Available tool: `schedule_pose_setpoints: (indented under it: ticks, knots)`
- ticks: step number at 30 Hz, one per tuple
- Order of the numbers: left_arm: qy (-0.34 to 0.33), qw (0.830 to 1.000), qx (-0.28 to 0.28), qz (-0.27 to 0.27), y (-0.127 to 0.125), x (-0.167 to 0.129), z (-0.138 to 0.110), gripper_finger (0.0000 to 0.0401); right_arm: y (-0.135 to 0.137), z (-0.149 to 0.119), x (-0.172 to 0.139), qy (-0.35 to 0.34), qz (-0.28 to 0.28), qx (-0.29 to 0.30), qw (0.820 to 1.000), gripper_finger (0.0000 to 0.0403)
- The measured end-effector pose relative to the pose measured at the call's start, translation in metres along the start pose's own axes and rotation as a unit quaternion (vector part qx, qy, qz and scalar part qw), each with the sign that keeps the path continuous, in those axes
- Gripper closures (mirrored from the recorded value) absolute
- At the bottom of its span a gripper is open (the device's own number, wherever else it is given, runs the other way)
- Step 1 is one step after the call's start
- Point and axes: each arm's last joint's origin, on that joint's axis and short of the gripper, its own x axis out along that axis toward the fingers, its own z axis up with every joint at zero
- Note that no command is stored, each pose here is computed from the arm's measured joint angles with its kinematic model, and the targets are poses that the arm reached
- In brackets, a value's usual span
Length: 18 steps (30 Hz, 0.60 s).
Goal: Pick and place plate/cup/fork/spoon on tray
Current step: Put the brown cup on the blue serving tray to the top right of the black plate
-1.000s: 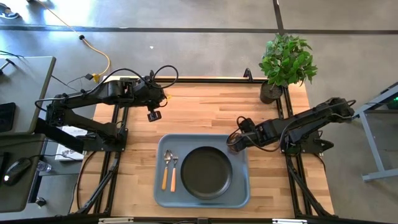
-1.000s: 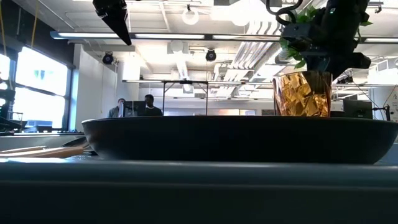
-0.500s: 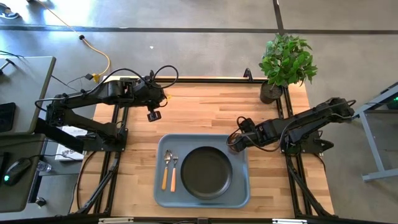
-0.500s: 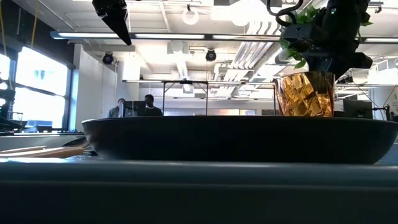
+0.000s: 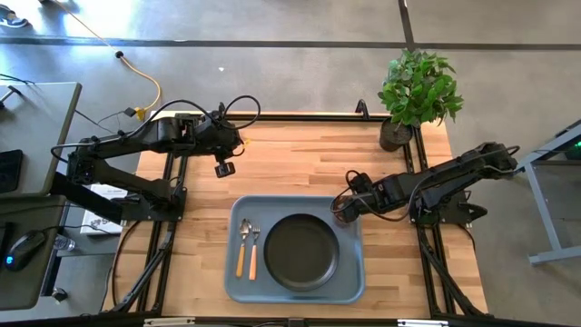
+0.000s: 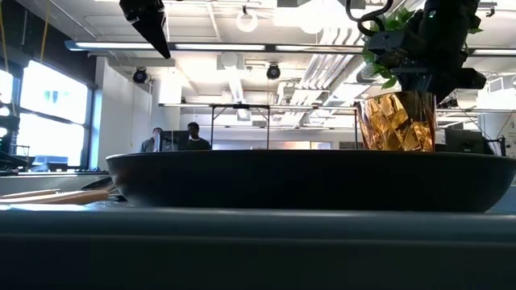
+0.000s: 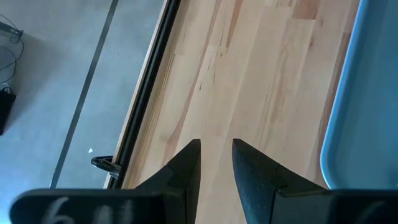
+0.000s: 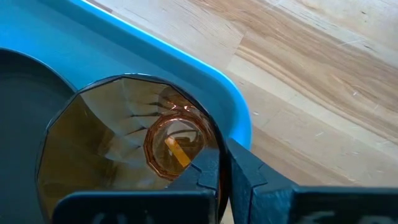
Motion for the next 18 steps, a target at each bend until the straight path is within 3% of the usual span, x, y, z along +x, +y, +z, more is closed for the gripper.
schedule_pose_setpoints:
  ticks: [11, 18]
  knots:
    - [0.0, 1.0, 0.0, 0.0, 0.0, 0.0, 0.0, 0.0318, 0.0002, 0.0001, 0.0, 0.0, 0.001, 0.002, 1.0, 0.0328]
    - [0.0, 1.0, 0.0, 0.0, 0.0, 0.0, 0.0, 0.0318, 0.0025, 0.0007, -0.0001, -0.003, 0.012, 0.005, 1.0, 0.0318]
